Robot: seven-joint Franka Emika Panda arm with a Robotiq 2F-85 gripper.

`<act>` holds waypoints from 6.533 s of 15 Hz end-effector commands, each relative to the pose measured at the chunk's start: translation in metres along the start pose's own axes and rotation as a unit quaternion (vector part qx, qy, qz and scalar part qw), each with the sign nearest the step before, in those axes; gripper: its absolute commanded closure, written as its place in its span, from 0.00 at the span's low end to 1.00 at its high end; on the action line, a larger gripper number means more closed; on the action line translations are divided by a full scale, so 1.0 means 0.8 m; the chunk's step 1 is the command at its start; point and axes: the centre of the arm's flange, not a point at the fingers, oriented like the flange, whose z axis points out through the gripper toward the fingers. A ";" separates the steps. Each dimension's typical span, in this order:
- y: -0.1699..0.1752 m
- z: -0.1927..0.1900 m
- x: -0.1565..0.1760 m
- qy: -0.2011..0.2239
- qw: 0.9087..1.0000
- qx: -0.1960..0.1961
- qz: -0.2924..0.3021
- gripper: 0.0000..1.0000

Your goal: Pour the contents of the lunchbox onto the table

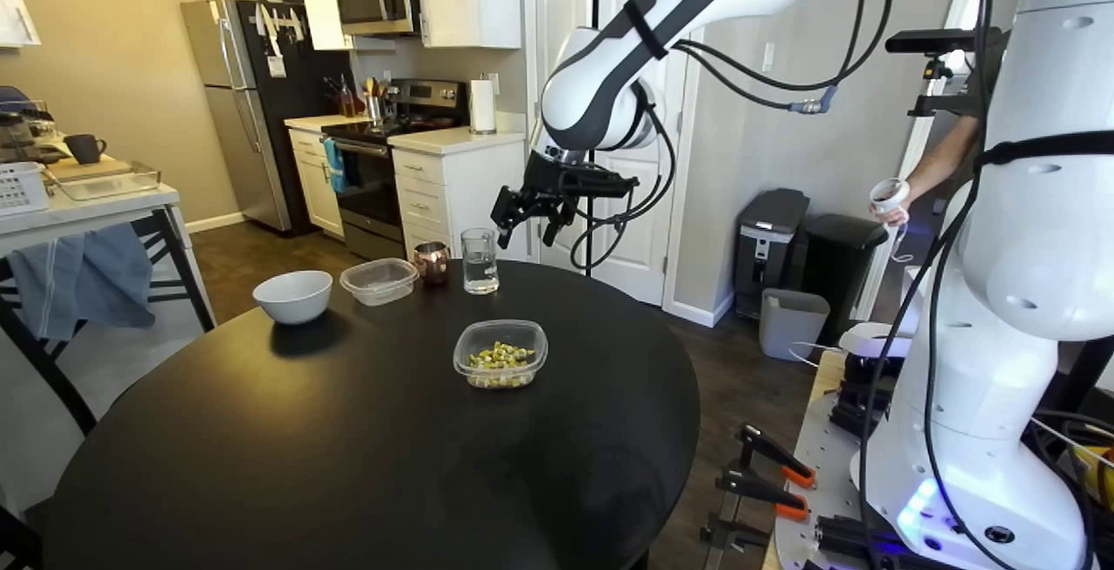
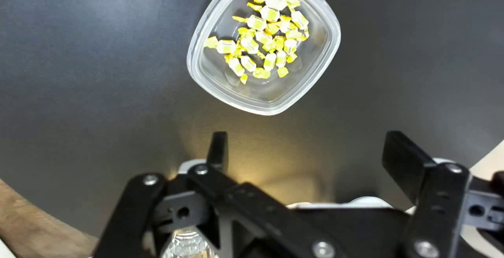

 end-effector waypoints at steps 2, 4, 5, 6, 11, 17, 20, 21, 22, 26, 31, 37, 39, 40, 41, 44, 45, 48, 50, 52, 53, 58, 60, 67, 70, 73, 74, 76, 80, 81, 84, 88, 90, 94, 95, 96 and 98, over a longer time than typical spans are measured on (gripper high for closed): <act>-0.070 0.055 0.008 -0.041 0.999 -0.018 -0.022 0.00; -0.103 0.067 -0.008 -0.052 0.995 -0.008 -0.085 0.00; -0.121 0.071 -0.015 -0.054 0.993 -0.005 -0.109 0.00; -0.133 0.074 -0.021 -0.054 0.991 -0.001 -0.126 0.00; -0.114 0.117 -0.070 -0.091 0.966 -0.021 -0.241 0.00; -0.011 0.180 -0.143 -0.146 0.915 -0.096 -0.365 0.00; 0.026 0.202 -0.142 -0.132 0.886 -0.154 -0.418 0.00; 0.036 0.207 -0.136 -0.120 0.875 -0.171 -0.436 0.00; 0.043 0.209 -0.131 -0.106 0.866 -0.189 -0.450 0.00; 0.042 0.196 -0.118 -0.018 0.840 -0.240 -0.486 0.00; 0.012 0.185 -0.129 0.058 0.849 -0.242 -0.467 0.00; -0.003 0.188 -0.133 0.031 0.862 -0.236 -0.447 0.00; -0.005 0.186 -0.126 0.036 0.862 -0.236 -0.446 0.00; -0.006 0.185 -0.125 0.037 0.862 -0.237 -0.446 0.00; -0.006 0.185 -0.124 0.038 0.862 -0.237 -0.446 0.00; -0.006 0.185 -0.124 0.038 0.862 -0.237 -0.446 0.00; -0.006 0.185 -0.124 0.038 0.862 -0.237 -0.446 0.00; -0.026 0.207 -0.121 0.039 0.861 -0.222 -0.455 0.00; -0.053 0.216 -0.120 0.049 0.859 -0.199 -0.468 0.00; -0.080 0.231 -0.123 0.057 0.858 -0.176 -0.479 0.00; -0.087 0.245 -0.127 0.053 0.855 -0.175 -0.485 0.00; -0.055 0.320 -0.157 -0.016 0.850 -0.195 -0.488 0.00; -0.040 0.330 -0.158 -0.027 0.846 -0.206 -0.491 0.26; -0.050 0.312 -0.123 0.001 0.837 -0.221 -0.500 0.72; -0.061 0.306 -0.114 0.014 0.835 -0.222 -0.502 0.90; -0.066 0.301 -0.109 0.021 0.834 -0.224 -0.504 0.93; -0.067 0.301 -0.108 0.023 0.833 -0.224 -0.505 0.94; -0.068 0.297 -0.107 0.026 0.832 -0.225 -0.507 0.89; -0.074 0.277 -0.093 0.047 0.850 -0.201 -0.485 0.98; -0.077 0.269 -0.087 0.056 0.858 -0.189 -0.474 0.99; -0.087 0.234 -0.059 0.093 0.889 -0.128 -0.431 0.98; -0.090 0.203 -0.026 0.132 0.911 -0.044 -0.389 0.98; -0.088 0.205 -0.014 0.145 0.920 -0.002 -0.364 0.98; -0.127 0.213 0.004 0.173 0.924 0.088 -0.329 0.98; -0.146 0.207 0.008 0.187 0.923 0.112 -0.318 0.98; -0.163 0.201 0.014 0.202 0.919 0.134 -0.311 0.98; -0.194 0.185 0.024 0.228 0.907 0.179 -0.306 0.98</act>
